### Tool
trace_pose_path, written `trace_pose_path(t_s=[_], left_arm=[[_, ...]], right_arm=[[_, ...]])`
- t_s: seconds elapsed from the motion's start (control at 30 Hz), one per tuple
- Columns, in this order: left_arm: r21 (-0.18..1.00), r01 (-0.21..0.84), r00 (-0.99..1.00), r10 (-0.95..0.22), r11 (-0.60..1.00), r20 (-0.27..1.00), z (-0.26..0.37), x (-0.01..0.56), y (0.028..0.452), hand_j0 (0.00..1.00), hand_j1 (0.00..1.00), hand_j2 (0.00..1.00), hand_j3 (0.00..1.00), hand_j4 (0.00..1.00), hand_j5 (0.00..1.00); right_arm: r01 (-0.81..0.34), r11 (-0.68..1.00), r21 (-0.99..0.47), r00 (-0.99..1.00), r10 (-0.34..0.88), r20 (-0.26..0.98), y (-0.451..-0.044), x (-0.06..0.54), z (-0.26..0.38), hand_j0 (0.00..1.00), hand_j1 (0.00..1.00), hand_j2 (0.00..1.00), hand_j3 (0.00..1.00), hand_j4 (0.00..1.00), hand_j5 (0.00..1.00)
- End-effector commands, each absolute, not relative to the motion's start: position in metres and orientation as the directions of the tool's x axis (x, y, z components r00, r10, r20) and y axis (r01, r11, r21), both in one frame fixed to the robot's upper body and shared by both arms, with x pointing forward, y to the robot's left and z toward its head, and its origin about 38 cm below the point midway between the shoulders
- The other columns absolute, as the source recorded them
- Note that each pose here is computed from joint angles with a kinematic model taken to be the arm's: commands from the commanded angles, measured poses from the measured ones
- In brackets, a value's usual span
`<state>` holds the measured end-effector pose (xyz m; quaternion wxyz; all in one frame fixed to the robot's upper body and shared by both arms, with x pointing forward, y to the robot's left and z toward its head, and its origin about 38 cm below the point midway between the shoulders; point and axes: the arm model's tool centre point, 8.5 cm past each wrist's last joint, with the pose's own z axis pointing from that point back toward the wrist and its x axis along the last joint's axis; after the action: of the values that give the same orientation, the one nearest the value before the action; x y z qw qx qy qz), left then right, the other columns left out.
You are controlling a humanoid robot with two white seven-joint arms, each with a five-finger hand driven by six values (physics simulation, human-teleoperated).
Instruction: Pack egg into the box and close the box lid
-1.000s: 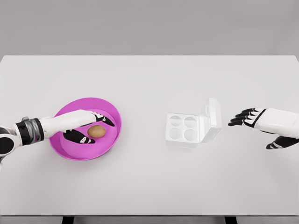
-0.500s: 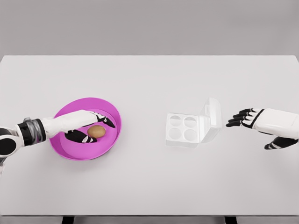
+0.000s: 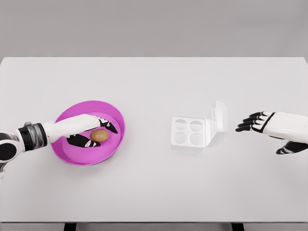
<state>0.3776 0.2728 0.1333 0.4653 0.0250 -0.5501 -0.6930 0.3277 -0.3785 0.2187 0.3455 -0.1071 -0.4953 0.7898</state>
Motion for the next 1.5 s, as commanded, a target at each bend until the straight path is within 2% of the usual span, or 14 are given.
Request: trace_pose_path(t_s=[0.0, 0.1, 0.23, 0.4, 0.57, 0.7, 1.03, 1.2, 1.47], left_arm=[[0.785, 0.619, -0.564, -0.672, 0.042, 0.48, 0.134, 0.378, 0.273, 0.7, 0.7, 0.7, 0.7, 0.7, 0.7], [0.784, 0.619, -0.564, -0.671, 0.043, 0.482, 0.134, 0.378, 0.273, 0.7, 0.7, 0.7, 0.7, 0.7, 0.7], [0.782, 0.622, -0.562, -0.67, 0.045, 0.485, 0.133, 0.377, 0.272, 0.63, 0.63, 0.63, 0.63, 0.63, 0.63], [0.778, 0.627, -0.559, -0.668, 0.047, 0.491, 0.131, 0.376, 0.272, 0.6, 0.6, 0.6, 0.6, 0.6, 0.6], [0.777, 0.627, -0.558, -0.667, 0.052, 0.494, 0.132, 0.376, 0.273, 0.5, 0.5, 0.5, 0.5, 0.5, 0.5], [0.783, 0.619, -0.562, -0.666, 0.055, 0.491, 0.135, 0.377, 0.274, 0.46, 0.46, 0.46, 0.46, 0.46, 0.46], [0.81, 0.584, -0.593, -0.651, 0.057, 0.473, 0.151, 0.378, 0.269, 0.42, 0.42, 0.42, 0.42, 0.42, 0.42], [0.83, 0.555, -0.621, -0.636, 0.055, 0.458, 0.163, 0.379, 0.266, 0.37, 0.37, 0.37, 0.37, 0.37, 0.37], [0.85, 0.525, -0.65, -0.621, 0.05, 0.438, 0.176, 0.38, 0.261, 0.35, 0.35, 0.35, 0.35, 0.35, 0.35]], right_arm=[[-0.442, -0.268, -0.856, -0.735, 0.655, 0.175, -0.38, 0.328, 0.22, 1.0, 1.0, 1.0, 1.0, 1.0, 1.0], [-0.443, -0.271, -0.854, -0.734, 0.657, 0.172, -0.381, 0.328, 0.22, 1.0, 1.0, 1.0, 1.0, 1.0, 1.0], [-0.445, -0.269, -0.854, -0.729, 0.662, 0.172, -0.383, 0.329, 0.22, 1.0, 1.0, 1.0, 1.0, 1.0, 1.0], [-0.462, -0.254, -0.849, -0.701, 0.692, 0.174, -0.395, 0.334, 0.217, 1.0, 1.0, 1.0, 1.0, 1.0, 1.0], [-0.461, -0.256, -0.85, -0.704, 0.689, 0.175, -0.394, 0.333, 0.217, 1.0, 1.0, 1.0, 1.0, 1.0, 1.0], [-0.46, -0.257, -0.85, -0.706, 0.686, 0.175, -0.393, 0.333, 0.217, 1.0, 1.0, 1.0, 1.0, 1.0, 1.0], [-0.46, -0.258, -0.849, -0.706, 0.686, 0.174, -0.393, 0.333, 0.218, 1.0, 1.0, 1.0, 1.0, 1.0, 1.0], [-0.459, -0.258, -0.85, -0.708, 0.685, 0.175, -0.392, 0.333, 0.218, 1.0, 1.0, 1.0, 1.0, 1.0, 1.0], [-0.46, -0.257, -0.85, -0.706, 0.686, 0.175, -0.393, 0.333, 0.217, 1.0, 1.0, 1.0, 1.0, 1.0, 1.0]])
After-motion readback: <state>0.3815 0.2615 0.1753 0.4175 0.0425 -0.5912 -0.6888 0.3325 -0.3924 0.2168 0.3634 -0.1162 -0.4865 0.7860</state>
